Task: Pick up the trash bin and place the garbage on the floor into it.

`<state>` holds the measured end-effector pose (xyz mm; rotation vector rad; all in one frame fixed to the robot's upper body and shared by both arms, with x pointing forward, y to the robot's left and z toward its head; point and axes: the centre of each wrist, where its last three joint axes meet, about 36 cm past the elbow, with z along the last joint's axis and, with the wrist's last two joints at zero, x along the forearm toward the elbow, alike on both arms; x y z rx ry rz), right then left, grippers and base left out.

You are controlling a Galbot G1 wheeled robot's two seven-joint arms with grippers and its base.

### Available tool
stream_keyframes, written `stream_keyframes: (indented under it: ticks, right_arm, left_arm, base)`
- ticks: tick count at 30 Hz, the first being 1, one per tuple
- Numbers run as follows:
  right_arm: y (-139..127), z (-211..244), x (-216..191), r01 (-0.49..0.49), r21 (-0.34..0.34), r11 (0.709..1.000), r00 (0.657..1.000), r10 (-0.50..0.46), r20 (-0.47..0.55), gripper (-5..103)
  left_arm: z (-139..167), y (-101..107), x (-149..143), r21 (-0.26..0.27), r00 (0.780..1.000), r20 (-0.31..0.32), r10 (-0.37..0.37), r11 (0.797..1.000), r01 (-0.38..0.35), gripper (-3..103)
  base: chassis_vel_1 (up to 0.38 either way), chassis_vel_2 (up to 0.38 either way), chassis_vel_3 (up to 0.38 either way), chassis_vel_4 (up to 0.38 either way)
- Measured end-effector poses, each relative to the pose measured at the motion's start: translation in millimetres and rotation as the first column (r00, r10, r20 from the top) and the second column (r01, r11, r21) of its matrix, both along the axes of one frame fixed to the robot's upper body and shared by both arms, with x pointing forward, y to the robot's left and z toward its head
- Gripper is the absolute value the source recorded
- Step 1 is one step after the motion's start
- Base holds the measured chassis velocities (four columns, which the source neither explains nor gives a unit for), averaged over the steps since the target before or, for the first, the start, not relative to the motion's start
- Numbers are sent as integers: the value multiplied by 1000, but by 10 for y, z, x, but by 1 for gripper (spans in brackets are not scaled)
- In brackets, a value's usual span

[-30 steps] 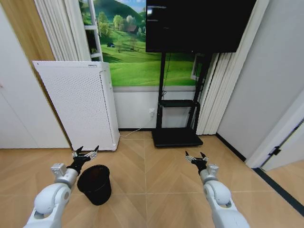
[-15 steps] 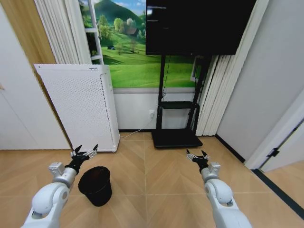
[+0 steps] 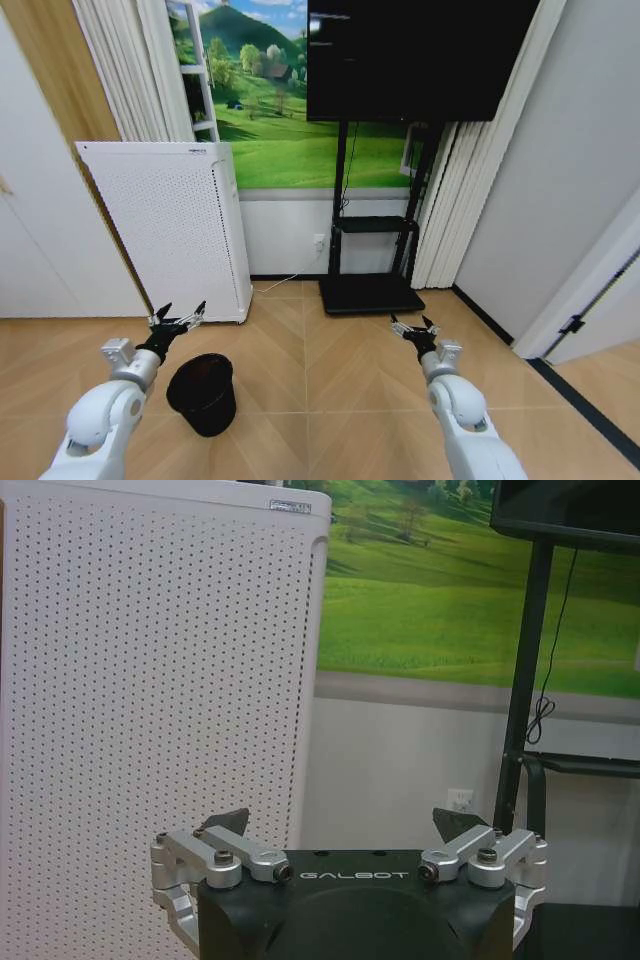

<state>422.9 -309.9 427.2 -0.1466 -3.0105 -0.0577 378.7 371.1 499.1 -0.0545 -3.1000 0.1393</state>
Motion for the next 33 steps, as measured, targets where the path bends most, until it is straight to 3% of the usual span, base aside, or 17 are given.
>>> stream_keyframes:
  ticks: [5,8,13,18,22,33]
  right_arm:
    - [-4,-2,17,-29,37,999,1000,28,5,100]
    - [-52,-20,-4,-176,123,977,984,171,51,100]
    - [-93,-17,7,-269,154,951,962,258,87,100]
    - [-98,-25,96,-292,130,947,953,277,125,100]
    - [-129,-55,219,-268,32,963,956,261,136,100]
    - [-245,7,281,-166,-30,986,982,168,91,100]
  left_arm:
    - [6,-2,7,-10,1000,-2,-3,1000,3,100]
    - [25,6,8,-30,1000,-6,-27,999,26,100]
    - [69,22,16,-54,998,-10,-58,997,57,100]
    - [108,46,16,-61,997,-15,-81,995,80,100]
    - [152,87,22,-51,996,-17,-88,995,87,100]
    - [221,86,27,-38,998,-29,-57,998,56,100]
  base:
    - [0,0,0,0]
    - [0,0,0,0]
    - [0,0,0,0]
    - [0,0,0,0]
    - [0,0,0,0]
    - [0,0,0,0]
